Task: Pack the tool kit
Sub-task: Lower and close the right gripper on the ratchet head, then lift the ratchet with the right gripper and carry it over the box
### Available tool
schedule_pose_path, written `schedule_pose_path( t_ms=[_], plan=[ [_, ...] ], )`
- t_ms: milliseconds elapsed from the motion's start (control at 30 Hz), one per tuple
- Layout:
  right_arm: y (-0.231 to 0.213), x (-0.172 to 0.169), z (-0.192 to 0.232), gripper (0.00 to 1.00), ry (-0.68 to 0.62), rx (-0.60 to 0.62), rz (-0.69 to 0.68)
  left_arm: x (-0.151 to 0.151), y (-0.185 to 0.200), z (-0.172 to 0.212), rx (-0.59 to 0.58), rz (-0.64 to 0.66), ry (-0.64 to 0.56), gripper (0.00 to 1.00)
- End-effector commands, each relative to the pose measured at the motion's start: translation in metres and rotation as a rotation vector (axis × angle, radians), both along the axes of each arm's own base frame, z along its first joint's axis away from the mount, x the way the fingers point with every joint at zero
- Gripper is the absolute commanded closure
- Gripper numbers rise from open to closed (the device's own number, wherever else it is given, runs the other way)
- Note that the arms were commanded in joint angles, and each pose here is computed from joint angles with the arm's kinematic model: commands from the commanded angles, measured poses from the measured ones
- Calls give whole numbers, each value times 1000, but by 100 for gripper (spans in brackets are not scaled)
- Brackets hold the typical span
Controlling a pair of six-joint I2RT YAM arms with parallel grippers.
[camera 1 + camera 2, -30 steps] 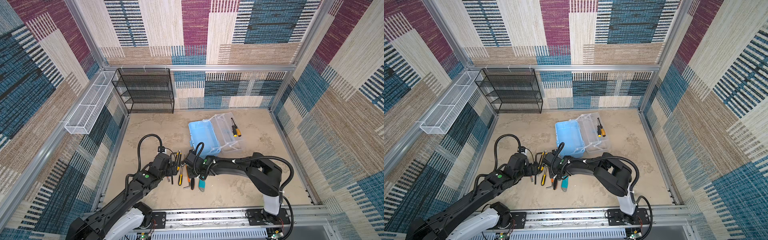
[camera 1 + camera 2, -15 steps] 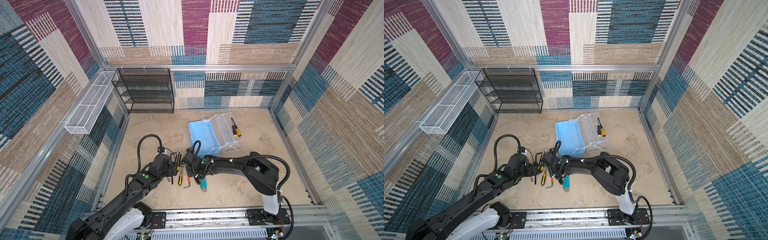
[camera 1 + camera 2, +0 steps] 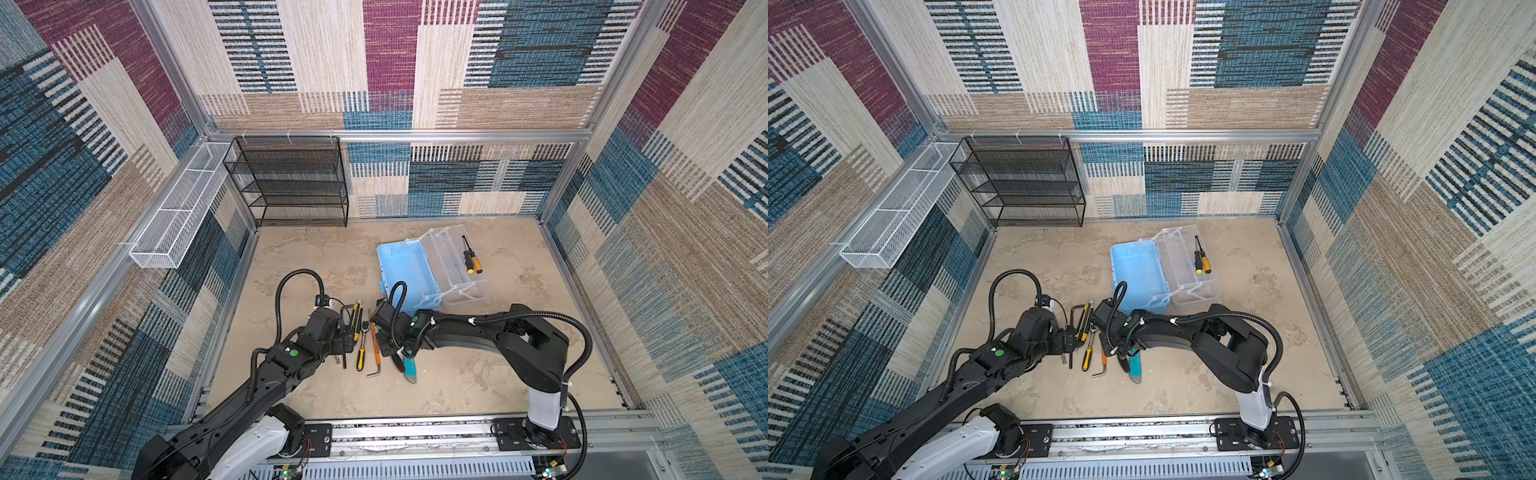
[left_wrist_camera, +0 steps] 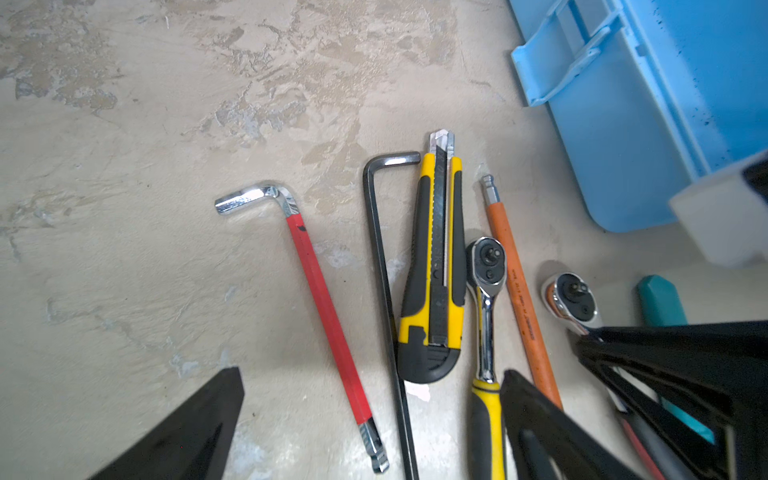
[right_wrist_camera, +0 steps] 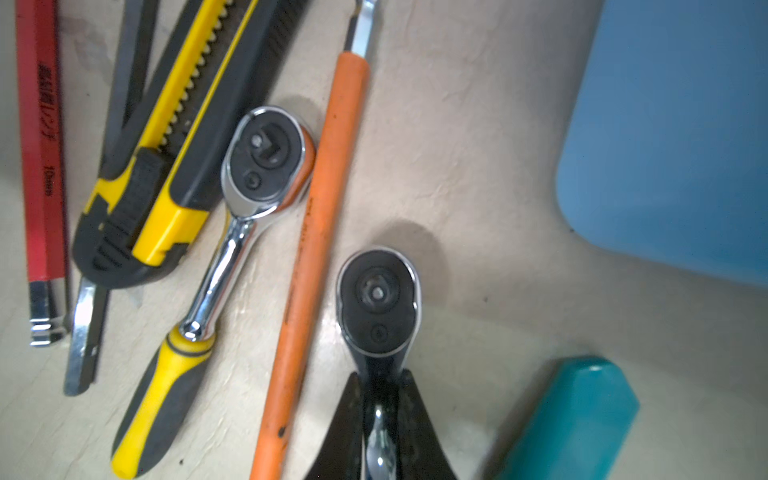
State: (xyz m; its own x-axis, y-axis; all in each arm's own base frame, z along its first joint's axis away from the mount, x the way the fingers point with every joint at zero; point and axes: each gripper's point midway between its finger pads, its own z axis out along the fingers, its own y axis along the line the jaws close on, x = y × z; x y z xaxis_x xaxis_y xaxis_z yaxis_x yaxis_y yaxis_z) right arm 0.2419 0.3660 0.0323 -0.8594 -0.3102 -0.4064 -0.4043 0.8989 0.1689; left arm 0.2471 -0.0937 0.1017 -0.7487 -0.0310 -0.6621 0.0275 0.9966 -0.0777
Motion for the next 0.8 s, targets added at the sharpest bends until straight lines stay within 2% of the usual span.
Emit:
schedule_pose_path(
  t_ms=[0, 400, 600, 767],
  plan=[
    [8, 7, 21, 95, -30, 82, -12, 2, -3, 3, -24, 8, -4, 2],
    [10, 25, 85, 97, -152, 196, -10, -1, -7, 1, -43, -11, 12, 6],
    [-20, 51, 130, 97, -241, 235, -45, -2, -11, -1, -54, -16, 27, 8],
    [-64, 82, 161, 97, -334, 213, -94, -3, -14, -6, -53, -24, 54, 11]
  ],
)
